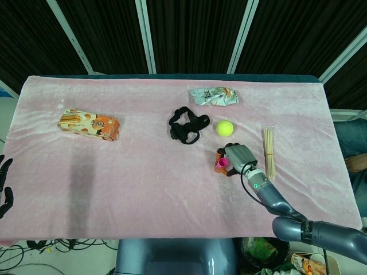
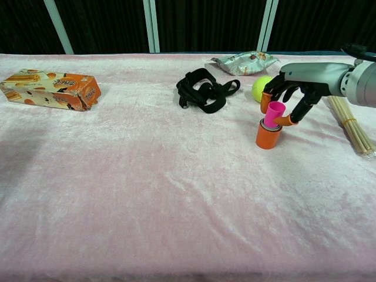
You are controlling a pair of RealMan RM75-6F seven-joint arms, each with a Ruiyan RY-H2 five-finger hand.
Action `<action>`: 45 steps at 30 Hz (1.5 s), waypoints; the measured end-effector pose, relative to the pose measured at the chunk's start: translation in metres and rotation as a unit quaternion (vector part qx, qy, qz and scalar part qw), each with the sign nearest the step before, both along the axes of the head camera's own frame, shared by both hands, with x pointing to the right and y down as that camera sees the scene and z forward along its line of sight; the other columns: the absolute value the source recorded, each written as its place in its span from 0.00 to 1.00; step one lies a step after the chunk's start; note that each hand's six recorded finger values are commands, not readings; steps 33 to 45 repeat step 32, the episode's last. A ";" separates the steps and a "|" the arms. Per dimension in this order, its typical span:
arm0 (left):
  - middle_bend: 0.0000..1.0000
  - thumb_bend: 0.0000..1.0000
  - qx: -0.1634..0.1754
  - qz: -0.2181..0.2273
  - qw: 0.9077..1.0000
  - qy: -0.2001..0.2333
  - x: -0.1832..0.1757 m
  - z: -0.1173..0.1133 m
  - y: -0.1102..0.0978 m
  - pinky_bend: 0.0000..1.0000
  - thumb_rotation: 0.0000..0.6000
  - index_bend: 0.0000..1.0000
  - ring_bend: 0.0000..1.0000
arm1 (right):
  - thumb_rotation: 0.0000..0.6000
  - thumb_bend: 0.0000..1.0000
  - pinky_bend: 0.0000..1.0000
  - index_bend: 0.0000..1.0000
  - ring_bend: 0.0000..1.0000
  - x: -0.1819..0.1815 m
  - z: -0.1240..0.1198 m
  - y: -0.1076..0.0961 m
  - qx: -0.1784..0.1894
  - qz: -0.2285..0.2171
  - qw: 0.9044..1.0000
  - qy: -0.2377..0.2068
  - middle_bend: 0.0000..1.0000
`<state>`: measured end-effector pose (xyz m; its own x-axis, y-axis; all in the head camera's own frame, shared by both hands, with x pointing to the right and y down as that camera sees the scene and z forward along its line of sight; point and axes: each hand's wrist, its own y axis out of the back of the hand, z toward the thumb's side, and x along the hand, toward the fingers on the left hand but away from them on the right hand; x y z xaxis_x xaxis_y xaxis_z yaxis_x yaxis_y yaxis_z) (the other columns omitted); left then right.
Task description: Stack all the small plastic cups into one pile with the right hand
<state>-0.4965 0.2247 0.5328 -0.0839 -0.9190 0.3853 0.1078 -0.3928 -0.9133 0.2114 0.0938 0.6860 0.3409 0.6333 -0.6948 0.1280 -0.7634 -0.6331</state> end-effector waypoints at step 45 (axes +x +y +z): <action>0.01 0.70 0.009 -0.004 1.000 0.015 0.003 -0.004 0.000 0.03 1.00 0.06 0.00 | 1.00 0.20 0.21 0.11 0.15 0.121 -0.126 0.046 0.238 0.073 0.963 0.104 0.07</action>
